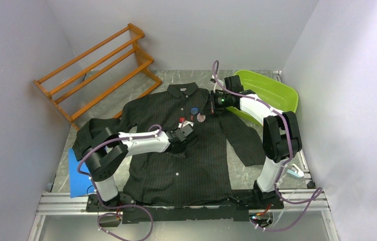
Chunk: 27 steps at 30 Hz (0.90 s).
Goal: Pin the brooch onto the clothing
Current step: Adjust the clothes at the center of the board.
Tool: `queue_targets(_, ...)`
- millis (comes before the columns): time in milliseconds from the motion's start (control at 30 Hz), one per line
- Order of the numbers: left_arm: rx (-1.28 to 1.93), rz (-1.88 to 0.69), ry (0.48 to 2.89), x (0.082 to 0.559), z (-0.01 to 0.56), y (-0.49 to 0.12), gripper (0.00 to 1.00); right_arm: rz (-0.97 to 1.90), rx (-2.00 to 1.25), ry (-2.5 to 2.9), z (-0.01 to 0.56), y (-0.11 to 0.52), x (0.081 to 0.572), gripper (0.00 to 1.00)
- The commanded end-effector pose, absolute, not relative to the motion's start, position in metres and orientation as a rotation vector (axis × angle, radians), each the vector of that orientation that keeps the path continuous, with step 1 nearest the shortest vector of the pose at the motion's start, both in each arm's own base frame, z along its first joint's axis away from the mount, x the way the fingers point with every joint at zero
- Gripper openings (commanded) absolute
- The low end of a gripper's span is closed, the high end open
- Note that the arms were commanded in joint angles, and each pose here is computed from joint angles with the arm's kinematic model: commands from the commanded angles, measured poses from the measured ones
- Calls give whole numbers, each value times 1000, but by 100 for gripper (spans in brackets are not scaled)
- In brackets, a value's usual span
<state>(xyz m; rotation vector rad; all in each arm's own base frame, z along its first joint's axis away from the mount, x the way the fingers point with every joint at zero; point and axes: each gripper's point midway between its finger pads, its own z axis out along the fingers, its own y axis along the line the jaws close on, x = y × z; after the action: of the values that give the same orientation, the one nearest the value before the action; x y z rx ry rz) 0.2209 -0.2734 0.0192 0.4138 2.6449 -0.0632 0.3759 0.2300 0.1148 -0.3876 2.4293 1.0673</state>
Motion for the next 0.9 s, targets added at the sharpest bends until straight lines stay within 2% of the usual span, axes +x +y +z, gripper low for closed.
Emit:
queue_targets(0,443,-54,2675,210,3,-279,23,1072,-435,2363,131,231,380,0)
queue_targets(300,433,-42,2753,172,-16,-259,3,1061,-438,2387,123,228,384,0)
queue_targets(700,429,-9,2818,121,-27,-233,3,1104,-469,2412,121,234,392,0)
queue_targets(867,412,-27,2767,126,-13,-238,3,1158,-484,2424,116,243,386,0)
